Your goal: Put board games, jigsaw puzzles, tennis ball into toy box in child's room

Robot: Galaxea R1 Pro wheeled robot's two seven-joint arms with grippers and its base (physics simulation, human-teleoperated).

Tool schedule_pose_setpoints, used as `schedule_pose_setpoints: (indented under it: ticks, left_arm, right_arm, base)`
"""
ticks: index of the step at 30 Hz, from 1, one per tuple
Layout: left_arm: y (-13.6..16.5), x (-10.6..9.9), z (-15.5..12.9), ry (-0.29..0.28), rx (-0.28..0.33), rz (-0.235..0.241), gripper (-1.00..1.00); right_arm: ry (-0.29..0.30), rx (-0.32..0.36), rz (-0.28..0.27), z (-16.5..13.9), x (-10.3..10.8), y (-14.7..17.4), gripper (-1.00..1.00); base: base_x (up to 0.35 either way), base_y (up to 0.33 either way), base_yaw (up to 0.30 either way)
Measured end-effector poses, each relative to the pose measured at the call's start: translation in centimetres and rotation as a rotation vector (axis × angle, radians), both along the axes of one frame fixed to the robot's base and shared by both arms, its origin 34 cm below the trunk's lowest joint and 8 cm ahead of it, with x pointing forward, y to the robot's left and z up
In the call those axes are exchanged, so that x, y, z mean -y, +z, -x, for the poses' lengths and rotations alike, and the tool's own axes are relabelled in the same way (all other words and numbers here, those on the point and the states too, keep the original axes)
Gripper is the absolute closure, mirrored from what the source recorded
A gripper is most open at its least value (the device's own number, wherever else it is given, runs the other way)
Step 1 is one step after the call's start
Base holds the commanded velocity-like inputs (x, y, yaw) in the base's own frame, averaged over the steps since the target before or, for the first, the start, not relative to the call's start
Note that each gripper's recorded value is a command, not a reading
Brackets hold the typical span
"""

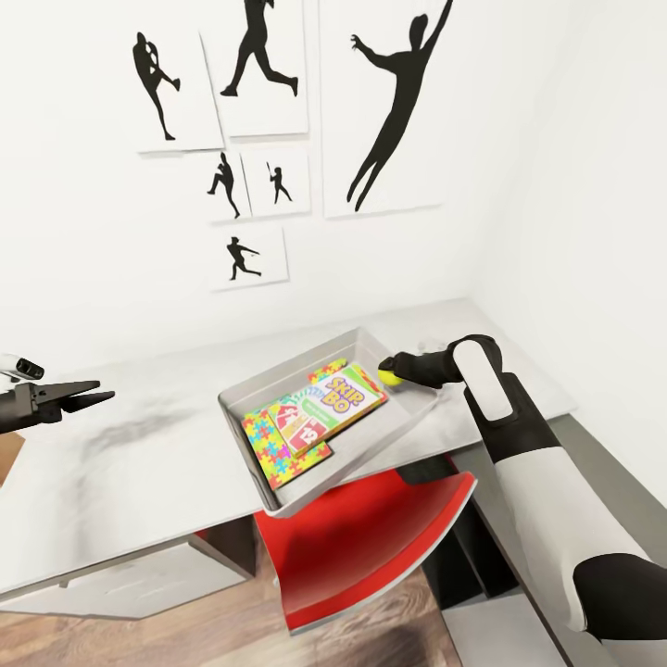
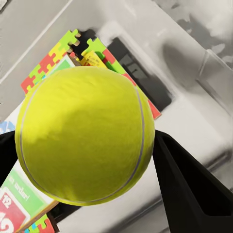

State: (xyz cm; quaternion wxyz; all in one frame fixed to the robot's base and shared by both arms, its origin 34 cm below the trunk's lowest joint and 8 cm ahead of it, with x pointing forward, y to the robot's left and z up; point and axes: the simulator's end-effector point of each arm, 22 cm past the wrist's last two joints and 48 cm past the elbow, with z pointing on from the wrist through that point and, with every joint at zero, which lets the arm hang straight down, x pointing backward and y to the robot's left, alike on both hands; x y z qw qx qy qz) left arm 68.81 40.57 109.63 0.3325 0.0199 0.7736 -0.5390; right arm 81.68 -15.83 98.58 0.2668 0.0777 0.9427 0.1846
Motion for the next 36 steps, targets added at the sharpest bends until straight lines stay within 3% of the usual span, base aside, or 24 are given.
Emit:
schedule_pose_setpoints:
  ticks: [12,21,29,30,36]
  left_arm:
    - [0.2,0.0,0.0,0.000,0.003,0.000,-1.00]
    - [0.2,0.0,0.0,0.000,0.003,0.000,-1.00]
    - [0.2,0.0,0.0,-0.001,0.002,-0.001,-1.00]
    - [0.1,0.0,0.0,-0.001,0.002,-0.001,-1.00]
    - [0.2,0.0,0.0,0.000,0.003,0.000,-1.00]
  right_arm:
    - [0.003,0.005,0.009,0.0,-0.2,0.2,1.00]
    - [-0.041,-0.014,0.092,-0.1,1.6,-0.1,1.00]
    - [-0.045,-0.016,0.105,-0.1,1.8,-0.1,1.00]
    - [-0.045,-0.016,0.105,-0.1,1.8,-0.1,-1.00]
    - [-0.046,-0.017,0.105,-0.1,1.8,-0.1,-1.00]
  base:
    - [0.000,0.000,0.000]
    - [0.000,0.000,0.000]
    - [0.000,0.000,0.000]
    - [0.000,0.000,0.000]
    - [0.000,0.000,0.000]
